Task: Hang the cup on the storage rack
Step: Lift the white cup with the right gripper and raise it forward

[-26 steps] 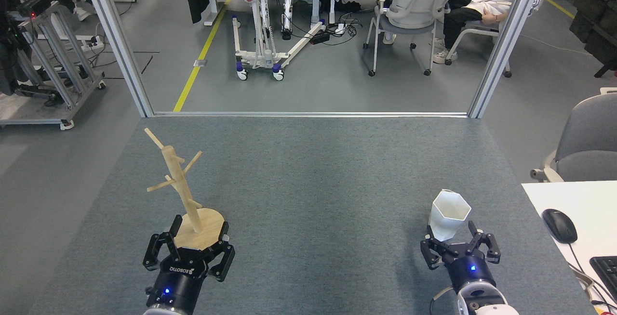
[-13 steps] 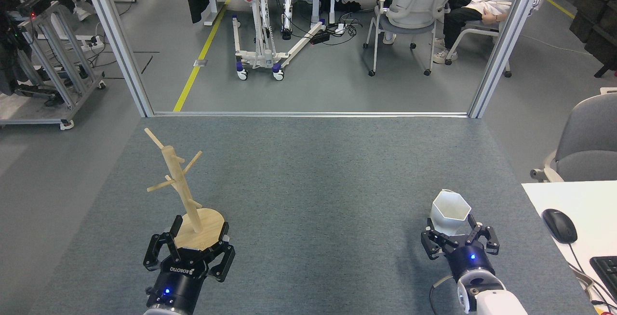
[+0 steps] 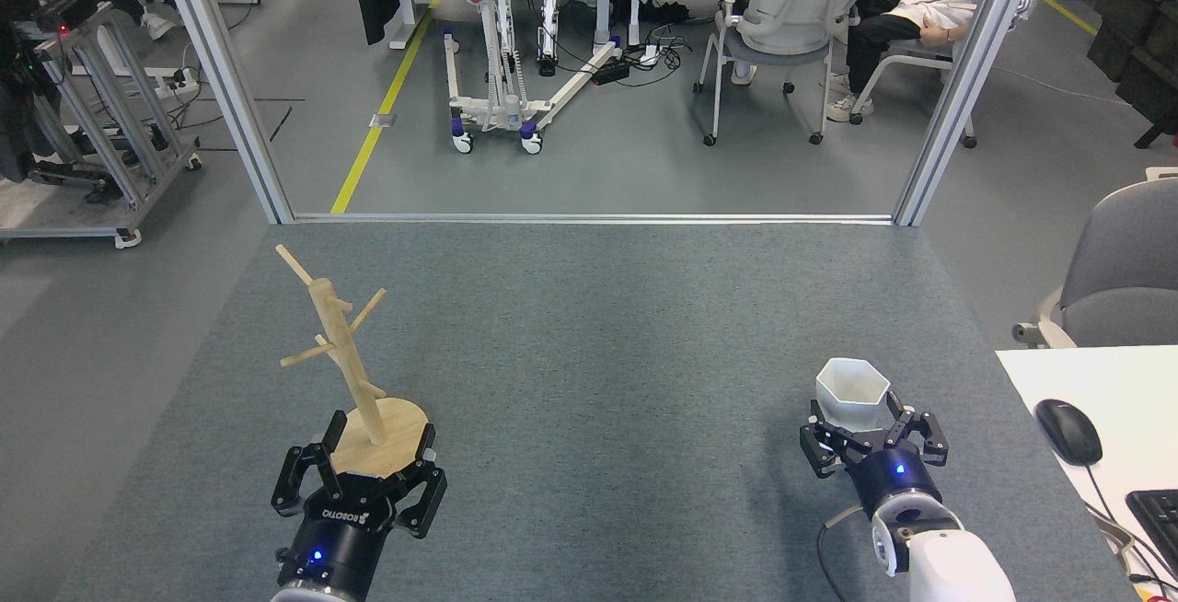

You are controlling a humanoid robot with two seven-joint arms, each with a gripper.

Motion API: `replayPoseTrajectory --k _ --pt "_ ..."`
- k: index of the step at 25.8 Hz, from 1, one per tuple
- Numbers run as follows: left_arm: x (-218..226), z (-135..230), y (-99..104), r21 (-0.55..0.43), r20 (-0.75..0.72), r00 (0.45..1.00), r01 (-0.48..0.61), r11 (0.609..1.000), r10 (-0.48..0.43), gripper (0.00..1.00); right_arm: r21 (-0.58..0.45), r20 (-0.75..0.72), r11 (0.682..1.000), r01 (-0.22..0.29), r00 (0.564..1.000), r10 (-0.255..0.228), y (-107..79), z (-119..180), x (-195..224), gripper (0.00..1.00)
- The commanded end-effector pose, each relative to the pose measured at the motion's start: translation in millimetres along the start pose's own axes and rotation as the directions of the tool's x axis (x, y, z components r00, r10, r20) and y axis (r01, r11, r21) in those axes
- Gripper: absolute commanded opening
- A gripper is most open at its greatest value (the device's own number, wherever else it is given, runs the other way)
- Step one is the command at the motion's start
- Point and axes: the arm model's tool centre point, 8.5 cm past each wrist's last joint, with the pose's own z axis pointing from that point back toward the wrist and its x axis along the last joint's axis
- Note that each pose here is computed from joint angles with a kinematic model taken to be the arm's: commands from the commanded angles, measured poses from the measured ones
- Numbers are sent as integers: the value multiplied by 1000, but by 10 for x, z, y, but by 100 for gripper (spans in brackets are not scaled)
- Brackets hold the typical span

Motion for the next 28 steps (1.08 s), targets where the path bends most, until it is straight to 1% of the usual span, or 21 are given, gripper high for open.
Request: replayPoseTrajectory --k 1,4,8,10,11,12,16,17,19,23,24,25,28 --pt "-8 0 1 0 0 1000 3 1000 -3 100 -1 0 1000 3 1000 -3 -7 -5 -1 99" --pt "-8 0 1 0 0 1000 3 1000 -3 100 2 -10 1000 25 1000 -25 -2 -2 -41 99" --pt "-7 4 1 0 1 1000 2 1000 -2 100 1 -27 999 38 999 -38 -11 5 -166 99" --pt "-7 4 1 0 1 1000 2 1000 -2 100 4 -35 998 67 997 -67 -6 -2 -187 99" --pt "-6 3 7 1 0 1000 1 1000 -1 100 -5 -38 997 81 996 -81 -58 -37 -194 99" --pt "-5 9 2 0 1 1000 2 1000 -2 100 -3 -35 996 86 996 -86 -74 -57 -194 99" --pt "-6 3 7 1 1 1000 2 1000 -2 100 11 -20 996 88 996 -88 -43 -70 -169 99" --pt "-5 9 2 0 1 1000 2 1000 -2 100 7 -19 996 87 996 -86 -73 -89 -166 99" --pt "-5 9 2 0 1 1000 2 1000 -2 100 16 -9 997 80 997 -79 -55 -96 -131 99" --pt "-4 13 3 0 1 1000 2 1000 -2 100 10 3 997 71 998 -71 -102 -128 -97 98" --pt "-2 13 3 0 2 1000 1 1000 -1 100 9 2 998 69 998 -69 -104 -127 -106 97" --pt "3 12 8 2 2 1000 0 1000 0 100 9 5 998 70 998 -70 -104 -127 -103 92" --pt "4 17 3 0 2 1000 0 1000 0 100 10 24 997 72 997 -72 -104 -126 -91 74"
